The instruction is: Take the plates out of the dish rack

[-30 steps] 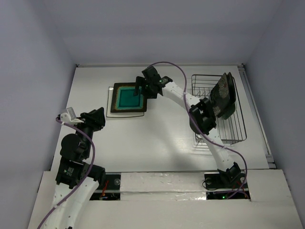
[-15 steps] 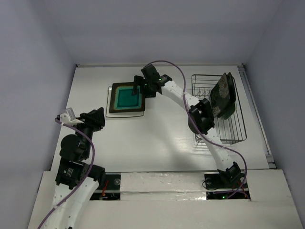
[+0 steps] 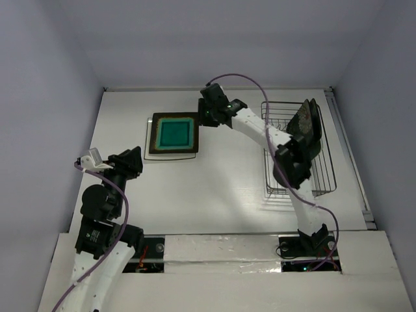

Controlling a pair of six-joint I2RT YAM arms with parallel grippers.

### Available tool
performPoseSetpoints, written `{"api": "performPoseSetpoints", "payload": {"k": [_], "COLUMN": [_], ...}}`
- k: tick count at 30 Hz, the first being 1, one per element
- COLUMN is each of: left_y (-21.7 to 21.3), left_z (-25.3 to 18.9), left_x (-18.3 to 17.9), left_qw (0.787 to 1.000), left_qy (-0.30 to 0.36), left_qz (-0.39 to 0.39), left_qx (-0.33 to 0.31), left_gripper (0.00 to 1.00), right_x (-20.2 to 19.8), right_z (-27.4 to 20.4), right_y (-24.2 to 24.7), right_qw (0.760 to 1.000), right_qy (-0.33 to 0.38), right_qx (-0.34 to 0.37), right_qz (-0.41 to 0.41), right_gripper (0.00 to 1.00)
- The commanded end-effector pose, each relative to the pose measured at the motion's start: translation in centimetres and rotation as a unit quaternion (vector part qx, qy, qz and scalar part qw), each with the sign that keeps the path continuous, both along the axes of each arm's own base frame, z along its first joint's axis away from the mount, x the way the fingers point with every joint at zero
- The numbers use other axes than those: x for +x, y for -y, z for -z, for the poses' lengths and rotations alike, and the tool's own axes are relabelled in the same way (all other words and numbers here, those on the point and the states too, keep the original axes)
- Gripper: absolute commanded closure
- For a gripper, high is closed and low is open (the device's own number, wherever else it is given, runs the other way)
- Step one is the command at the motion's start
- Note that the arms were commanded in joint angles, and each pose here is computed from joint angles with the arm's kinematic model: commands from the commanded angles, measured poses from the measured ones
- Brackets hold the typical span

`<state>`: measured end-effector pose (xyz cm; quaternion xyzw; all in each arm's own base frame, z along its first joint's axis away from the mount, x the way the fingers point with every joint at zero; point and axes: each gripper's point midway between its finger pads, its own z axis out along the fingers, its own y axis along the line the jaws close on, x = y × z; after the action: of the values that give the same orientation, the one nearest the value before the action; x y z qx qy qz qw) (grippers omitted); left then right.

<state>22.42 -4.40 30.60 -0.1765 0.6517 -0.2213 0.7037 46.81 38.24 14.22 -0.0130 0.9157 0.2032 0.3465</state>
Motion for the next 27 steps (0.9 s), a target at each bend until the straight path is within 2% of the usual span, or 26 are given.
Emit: {"api": "performPoseSetpoints", "payload": {"k": [1, 2, 3, 4, 6, 7, 9, 10, 11, 13, 14, 17, 22, 27], "left_y": [0.2, 0.3, 0.3, 0.4, 0.4, 0.4, 0.6, 0.5, 0.5, 0.5, 0.5, 0.7, 0.9, 1.3], "left_z": [-1.1, -0.9, -0.6, -0.5, -0.4, -0.4, -0.7, -0.8, -0.8, -0.4, -0.4, 0.3, 0.5, 0.0], "left_x": [-0.1, 0.0, 0.3, 0.5, 0.6, 0.7, 0.4, 0.3, 0.2, 0.3, 0.3, 0.9, 1.0, 0.4], "left_qw": [1.000, 1.000, 1.000, 1.000, 1.000, 1.000, 1.000, 1.000, 1.000, 1.000, 1.000, 1.000, 1.000, 1.000], "left_qy": [0.024, 0.022, 0.014, 0.010, 0.010, 0.010, 0.017, 0.018, 0.018, 0.009, 0.006, -0.011, -0.013, -0.002], "left_qz": [0.005, 0.005, 0.005, 0.005, 0.005, 0.005, 0.010, 0.010, 0.010, 0.010, 0.010, 0.010, 0.014, 0.024], "left_qx": [-0.008, -0.008, -0.005, -0.003, -0.002, -0.002, -0.004, -0.004, -0.004, 0.000, 0.001, 0.008, 0.011, 0.009], "left_gripper": [0.61, 0.61, 0.61, 0.61, 0.63, 0.69, 0.76, 0.86, 0.91, 1.00, 1.00, 0.97, 0.79, 0.66], "right_x": [-0.6, -0.9, -2.4, -3.2, -4.0, -6.0, -8.0, -9.1, -10.9, -12.8, -13.6, -14.7, -13.3, -11.9], "right_z": [-11.2, -12.2, -16.4, -14.8, -15.8, -17.4, -16.6, -16.9, -17.8, -17.4, -17.3, -16.3, -14.5, -13.5], "right_y": [6.6, 8.9, 11.6, 14.2, 19.8, 23.1, 28.4, 30.0, 31.7, 34.8, 35.9, 39.0, 38.6, 39.6], "right_qw": [0.989, 0.986, 0.978, 0.978, 0.970, 0.964, 0.955, 0.953, 0.950, 0.945, 0.942, 0.937, 0.950, 0.940], "right_qy": [0.131, 0.145, 0.180, 0.170, 0.175, 0.180, 0.159, 0.158, 0.164, 0.141, 0.133, 0.098, 0.059, 0.031], "right_qx": [0.004, -0.003, 0.012, -0.020, -0.055, -0.071, -0.112, -0.115, -0.116, -0.138, -0.147, -0.171, -0.168, -0.209], "right_qz": [0.072, 0.088, 0.104, 0.123, 0.161, 0.184, 0.222, 0.232, 0.239, 0.260, 0.271, 0.290, 0.258, 0.268], "right_gripper": [0.83, 1.00, 1.00, 1.00, 1.00, 1.00, 1.00, 1.00, 1.00, 0.91, 0.77, 0.55, 0.50, 0.51]}}
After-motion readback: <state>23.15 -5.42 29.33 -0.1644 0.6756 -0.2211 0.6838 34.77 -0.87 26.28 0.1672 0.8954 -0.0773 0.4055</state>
